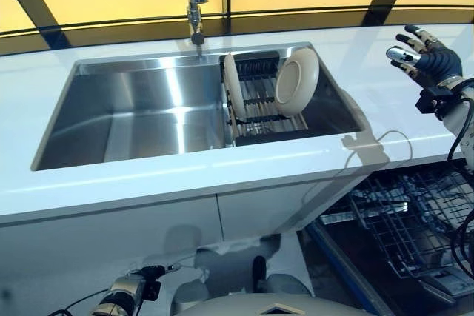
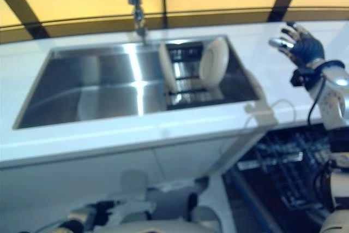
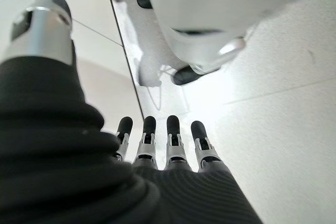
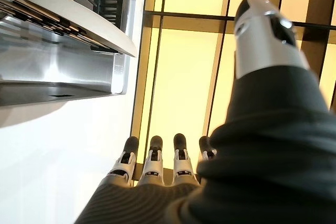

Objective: Take plates into dishwasher

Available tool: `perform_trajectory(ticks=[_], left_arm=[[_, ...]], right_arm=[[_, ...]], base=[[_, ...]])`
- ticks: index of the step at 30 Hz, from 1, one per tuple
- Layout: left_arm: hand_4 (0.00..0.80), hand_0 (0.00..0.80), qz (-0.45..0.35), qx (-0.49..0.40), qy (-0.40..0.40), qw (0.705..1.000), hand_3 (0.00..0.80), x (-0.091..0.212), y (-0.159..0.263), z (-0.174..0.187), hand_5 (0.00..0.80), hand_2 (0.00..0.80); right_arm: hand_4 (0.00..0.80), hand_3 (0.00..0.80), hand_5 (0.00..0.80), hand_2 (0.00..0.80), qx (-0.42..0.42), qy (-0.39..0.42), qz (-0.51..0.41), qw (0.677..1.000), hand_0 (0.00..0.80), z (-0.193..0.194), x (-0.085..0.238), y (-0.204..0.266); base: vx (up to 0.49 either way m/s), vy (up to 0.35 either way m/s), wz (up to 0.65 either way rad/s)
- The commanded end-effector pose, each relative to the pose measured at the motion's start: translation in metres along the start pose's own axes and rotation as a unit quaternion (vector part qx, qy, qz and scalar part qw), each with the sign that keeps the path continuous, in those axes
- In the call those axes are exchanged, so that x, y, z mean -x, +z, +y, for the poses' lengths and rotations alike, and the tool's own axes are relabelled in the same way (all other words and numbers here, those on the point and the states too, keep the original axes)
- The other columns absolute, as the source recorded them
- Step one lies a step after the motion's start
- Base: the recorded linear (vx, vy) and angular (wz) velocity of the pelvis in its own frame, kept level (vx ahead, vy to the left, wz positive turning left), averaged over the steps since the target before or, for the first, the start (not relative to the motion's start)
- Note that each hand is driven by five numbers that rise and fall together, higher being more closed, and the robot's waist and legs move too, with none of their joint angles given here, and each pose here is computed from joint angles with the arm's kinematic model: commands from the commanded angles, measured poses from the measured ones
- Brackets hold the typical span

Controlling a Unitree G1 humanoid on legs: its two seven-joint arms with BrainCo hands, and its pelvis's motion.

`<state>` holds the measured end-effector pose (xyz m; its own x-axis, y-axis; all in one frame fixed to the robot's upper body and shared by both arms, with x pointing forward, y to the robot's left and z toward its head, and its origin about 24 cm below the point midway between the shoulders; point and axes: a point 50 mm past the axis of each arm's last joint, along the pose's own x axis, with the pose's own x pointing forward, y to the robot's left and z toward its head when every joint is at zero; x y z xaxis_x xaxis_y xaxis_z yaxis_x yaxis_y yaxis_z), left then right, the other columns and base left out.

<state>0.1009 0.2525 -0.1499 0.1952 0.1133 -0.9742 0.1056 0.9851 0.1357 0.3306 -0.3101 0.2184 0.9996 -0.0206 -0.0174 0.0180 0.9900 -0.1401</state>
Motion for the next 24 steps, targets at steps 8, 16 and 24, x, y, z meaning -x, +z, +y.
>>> perform_trajectory(ticks=[8,16,24], left_arm=[[0.000,0.000,0.008,-0.011,0.026,1.000,0.000,0.002,0.000,0.020,0.000,0.000],[0.000,0.000,0.018,-0.021,0.026,0.999,0.000,0.002,-0.002,0.018,0.000,0.000],[0.000,0.000,0.021,-0.026,0.028,0.999,0.000,0.002,-0.001,0.020,0.000,0.000]], right_arm=[[0.000,0.000,0.000,0.000,0.037,0.032,0.004,0.999,0.000,0.013,-0.017,0.025],[0.000,0.000,0.000,0.000,0.024,0.048,0.044,0.998,0.000,0.025,-0.029,0.017],[0.000,0.000,0.000,0.000,0.011,0.067,0.080,0.994,0.000,0.037,-0.037,0.008]], base=[[0.022,0.017,0.00],[0.010,-0.008,0.03],[0.012,-0.003,0.01]])
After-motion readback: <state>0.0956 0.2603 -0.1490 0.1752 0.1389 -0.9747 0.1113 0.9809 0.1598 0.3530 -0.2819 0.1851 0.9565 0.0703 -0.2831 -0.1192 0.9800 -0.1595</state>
